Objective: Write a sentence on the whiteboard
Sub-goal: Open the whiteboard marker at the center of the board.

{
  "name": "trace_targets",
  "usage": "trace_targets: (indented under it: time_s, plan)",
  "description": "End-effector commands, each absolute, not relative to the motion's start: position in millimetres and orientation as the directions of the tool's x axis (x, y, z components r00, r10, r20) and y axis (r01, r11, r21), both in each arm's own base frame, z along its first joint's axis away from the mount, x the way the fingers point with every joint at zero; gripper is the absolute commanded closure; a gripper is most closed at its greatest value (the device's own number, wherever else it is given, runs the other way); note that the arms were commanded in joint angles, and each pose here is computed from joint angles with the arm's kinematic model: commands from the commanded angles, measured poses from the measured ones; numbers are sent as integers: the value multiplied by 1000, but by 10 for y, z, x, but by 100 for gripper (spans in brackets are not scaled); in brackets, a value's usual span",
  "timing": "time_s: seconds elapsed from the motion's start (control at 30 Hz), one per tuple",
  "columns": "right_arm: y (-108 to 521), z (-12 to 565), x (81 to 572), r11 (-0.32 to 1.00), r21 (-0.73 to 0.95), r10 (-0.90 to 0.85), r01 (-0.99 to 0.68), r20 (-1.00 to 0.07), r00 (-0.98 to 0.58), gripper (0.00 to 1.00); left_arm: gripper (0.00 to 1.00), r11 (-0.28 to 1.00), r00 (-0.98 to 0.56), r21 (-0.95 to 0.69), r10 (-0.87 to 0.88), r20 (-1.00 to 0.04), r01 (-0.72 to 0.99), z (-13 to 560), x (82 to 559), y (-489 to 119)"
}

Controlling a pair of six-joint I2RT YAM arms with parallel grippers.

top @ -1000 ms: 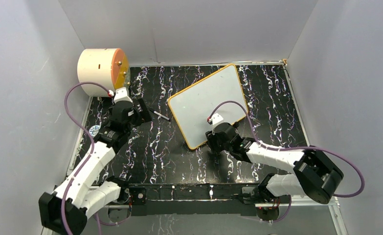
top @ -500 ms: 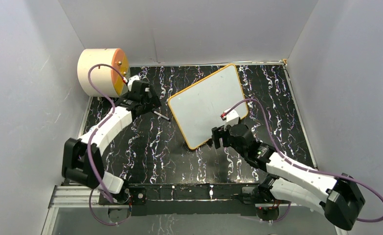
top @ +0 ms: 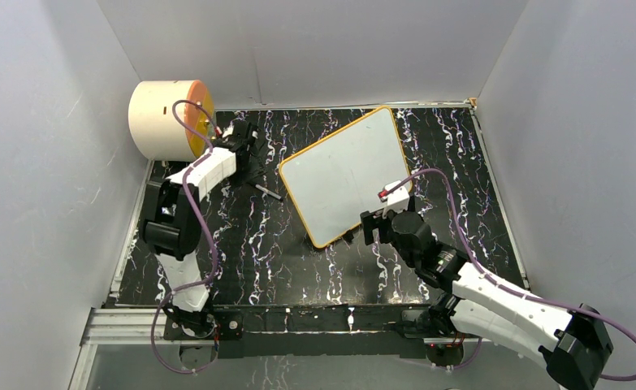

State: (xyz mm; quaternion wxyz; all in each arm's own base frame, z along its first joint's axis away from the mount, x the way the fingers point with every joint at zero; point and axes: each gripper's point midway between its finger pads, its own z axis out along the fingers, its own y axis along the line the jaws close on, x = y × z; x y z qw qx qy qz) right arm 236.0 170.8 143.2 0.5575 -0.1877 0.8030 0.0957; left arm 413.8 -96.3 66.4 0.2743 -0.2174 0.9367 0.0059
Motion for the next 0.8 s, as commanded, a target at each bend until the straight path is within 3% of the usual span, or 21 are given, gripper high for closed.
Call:
trace_targets:
  time_s: [0.0, 0.4, 0.77]
  plan:
    - [1676, 1574, 2422, 925, -61, -165, -375, -953, -254, 4, 42, 908, -779, -42, -380, -499, -416, 623, 4194, -900]
    - [1598, 1591, 2424, 935, -67, -159, -347, -957, -242, 1, 53, 929, -854, -4, -340, -394, -369, 251, 4201, -1001]
    - [1586, 1572, 2425, 936, -72, -162, -344, -957, -241, 1, 85, 960, -917, 55, -244, -316, -274, 252, 3844, -915]
